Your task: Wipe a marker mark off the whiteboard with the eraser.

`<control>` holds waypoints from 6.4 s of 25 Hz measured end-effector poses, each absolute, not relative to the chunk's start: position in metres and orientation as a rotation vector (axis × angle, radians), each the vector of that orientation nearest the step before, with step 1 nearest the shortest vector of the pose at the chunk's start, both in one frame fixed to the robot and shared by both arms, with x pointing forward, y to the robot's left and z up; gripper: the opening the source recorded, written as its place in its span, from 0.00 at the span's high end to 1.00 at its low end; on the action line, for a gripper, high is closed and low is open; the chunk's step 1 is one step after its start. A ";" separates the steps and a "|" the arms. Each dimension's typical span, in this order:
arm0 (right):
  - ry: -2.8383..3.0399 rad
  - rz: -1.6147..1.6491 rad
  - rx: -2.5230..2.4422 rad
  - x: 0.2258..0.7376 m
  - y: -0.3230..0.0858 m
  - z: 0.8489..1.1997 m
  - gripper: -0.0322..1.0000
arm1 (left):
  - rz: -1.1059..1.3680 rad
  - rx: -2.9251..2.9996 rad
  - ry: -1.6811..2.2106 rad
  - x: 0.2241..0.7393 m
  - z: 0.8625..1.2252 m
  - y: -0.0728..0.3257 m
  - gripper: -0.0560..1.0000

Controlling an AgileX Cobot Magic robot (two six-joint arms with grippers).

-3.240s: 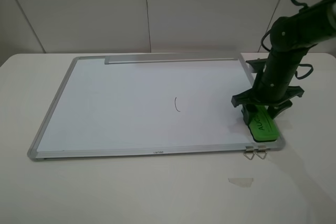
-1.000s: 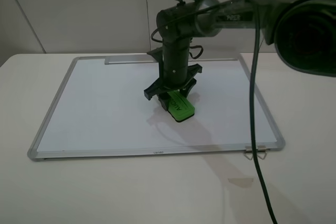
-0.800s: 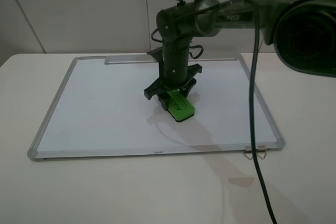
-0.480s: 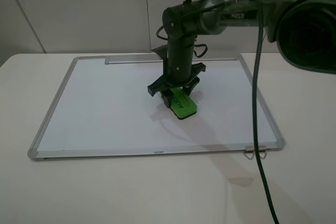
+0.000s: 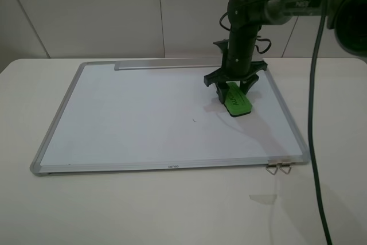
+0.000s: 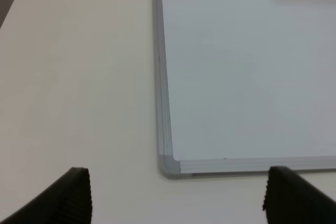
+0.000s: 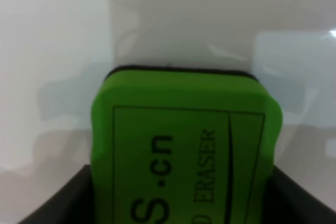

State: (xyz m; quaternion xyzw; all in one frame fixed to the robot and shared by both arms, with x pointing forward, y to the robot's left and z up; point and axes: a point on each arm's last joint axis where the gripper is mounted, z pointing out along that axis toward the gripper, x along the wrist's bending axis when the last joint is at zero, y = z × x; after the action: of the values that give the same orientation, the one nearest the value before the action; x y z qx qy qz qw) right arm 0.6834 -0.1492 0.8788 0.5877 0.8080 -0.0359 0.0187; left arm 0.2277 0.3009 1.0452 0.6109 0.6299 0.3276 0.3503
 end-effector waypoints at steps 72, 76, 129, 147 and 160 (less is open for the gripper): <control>2.177 -0.012 2.188 0.627 -0.246 0.971 0.39 | 0.848 1.583 1.631 0.228 1.045 0.301 0.30; 2.197 0.012 2.215 0.616 -0.239 0.947 0.39 | 0.848 1.583 1.631 0.228 1.045 0.301 0.30; 2.239 -0.055 2.216 0.582 -0.235 0.908 0.18 | 0.848 1.583 1.631 0.228 1.045 0.301 0.30; 2.261 0.006 2.082 0.507 -0.252 1.034 0.17 | 0.848 1.583 1.631 0.228 1.045 0.301 0.30; 2.112 0.348 1.917 0.364 -0.281 1.065 0.17 | 0.848 1.583 1.631 0.228 1.045 0.301 0.30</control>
State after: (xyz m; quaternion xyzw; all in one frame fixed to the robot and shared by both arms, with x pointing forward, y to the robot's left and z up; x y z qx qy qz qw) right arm 0.3637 -0.2811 1.0653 0.6611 0.7285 0.1199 0.1339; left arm 0.2277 0.3009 1.0452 0.6112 0.6296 0.3274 0.3505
